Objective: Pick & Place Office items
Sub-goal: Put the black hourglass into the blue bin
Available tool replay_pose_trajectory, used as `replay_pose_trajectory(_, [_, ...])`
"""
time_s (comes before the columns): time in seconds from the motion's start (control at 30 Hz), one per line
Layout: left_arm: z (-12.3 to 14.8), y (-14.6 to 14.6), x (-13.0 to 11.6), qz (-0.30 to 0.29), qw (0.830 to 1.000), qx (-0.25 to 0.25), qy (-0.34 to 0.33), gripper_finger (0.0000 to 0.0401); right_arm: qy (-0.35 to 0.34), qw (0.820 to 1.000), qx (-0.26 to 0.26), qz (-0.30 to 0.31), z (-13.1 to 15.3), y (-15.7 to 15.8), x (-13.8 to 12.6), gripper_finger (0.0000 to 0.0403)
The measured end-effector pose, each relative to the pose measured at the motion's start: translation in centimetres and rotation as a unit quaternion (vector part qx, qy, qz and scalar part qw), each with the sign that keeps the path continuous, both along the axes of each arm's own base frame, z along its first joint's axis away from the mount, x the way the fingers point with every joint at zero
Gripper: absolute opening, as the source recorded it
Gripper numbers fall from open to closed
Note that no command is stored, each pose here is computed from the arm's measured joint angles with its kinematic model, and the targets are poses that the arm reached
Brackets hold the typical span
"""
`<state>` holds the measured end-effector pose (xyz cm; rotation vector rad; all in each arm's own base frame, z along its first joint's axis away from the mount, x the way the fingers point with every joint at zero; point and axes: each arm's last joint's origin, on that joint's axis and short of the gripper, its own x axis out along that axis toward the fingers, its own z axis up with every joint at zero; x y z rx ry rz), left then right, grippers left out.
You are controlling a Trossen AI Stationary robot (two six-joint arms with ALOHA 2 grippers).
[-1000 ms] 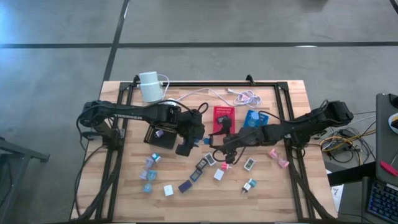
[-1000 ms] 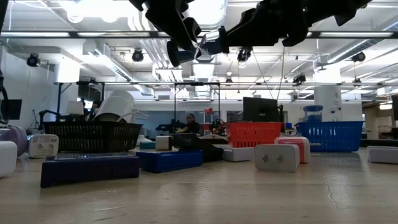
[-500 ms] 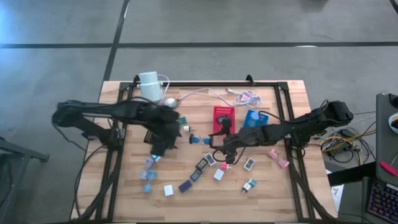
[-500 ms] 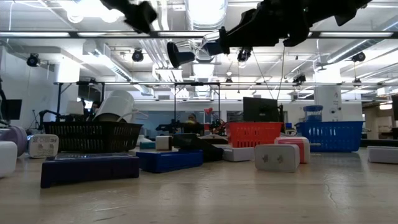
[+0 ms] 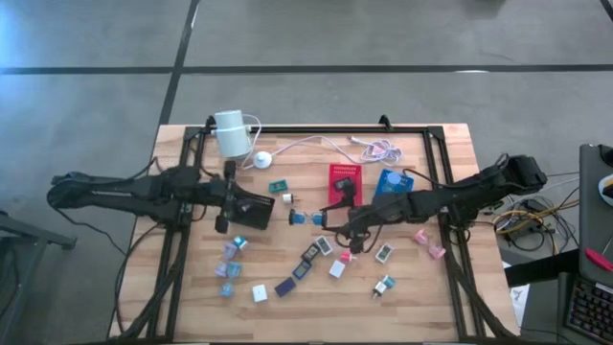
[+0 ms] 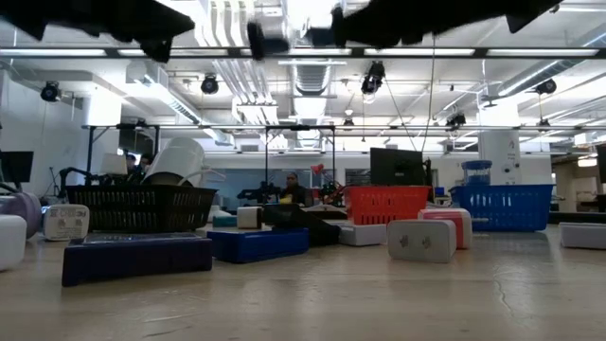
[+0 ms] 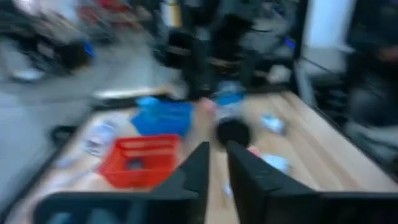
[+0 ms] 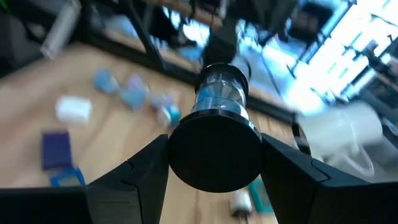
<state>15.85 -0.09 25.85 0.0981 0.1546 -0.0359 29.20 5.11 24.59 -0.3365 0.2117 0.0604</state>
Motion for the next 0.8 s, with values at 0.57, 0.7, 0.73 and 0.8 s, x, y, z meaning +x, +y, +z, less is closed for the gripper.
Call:
replay_pose_trajectory(0.57, [-4.5, 0.4, -2.5, 0.055, 0.996, 0.067, -0.011, 0.0014, -0.063, 0.985, 0.142, 0.071, 9.0, -1.8, -12.2, 0.0205])
replay_pose_trajectory(0.7, [-4.5, 0.4, -2.5, 0.053, 0.995, 0.078, -0.010, 0.0014, -0.078, 0.979, 0.168, 0.082, 9.9, -2.3, -15.5, 0.0205])
replay_pose_trajectory(0.73, [-4.5, 0.4, -2.5, 0.053, 0.995, 0.079, -0.010, 0.0013, -0.083, 0.978, 0.172, 0.082, 10.0, -2.5, -16.2, 0.0205])
replay_pose_trajectory(0.8, [-4.5, 0.4, -2.5, 0.053, 0.995, 0.083, -0.009, 0.0012, -0.092, 0.977, 0.176, 0.083, 9.9, -2.7, -17.5, 0.0205])
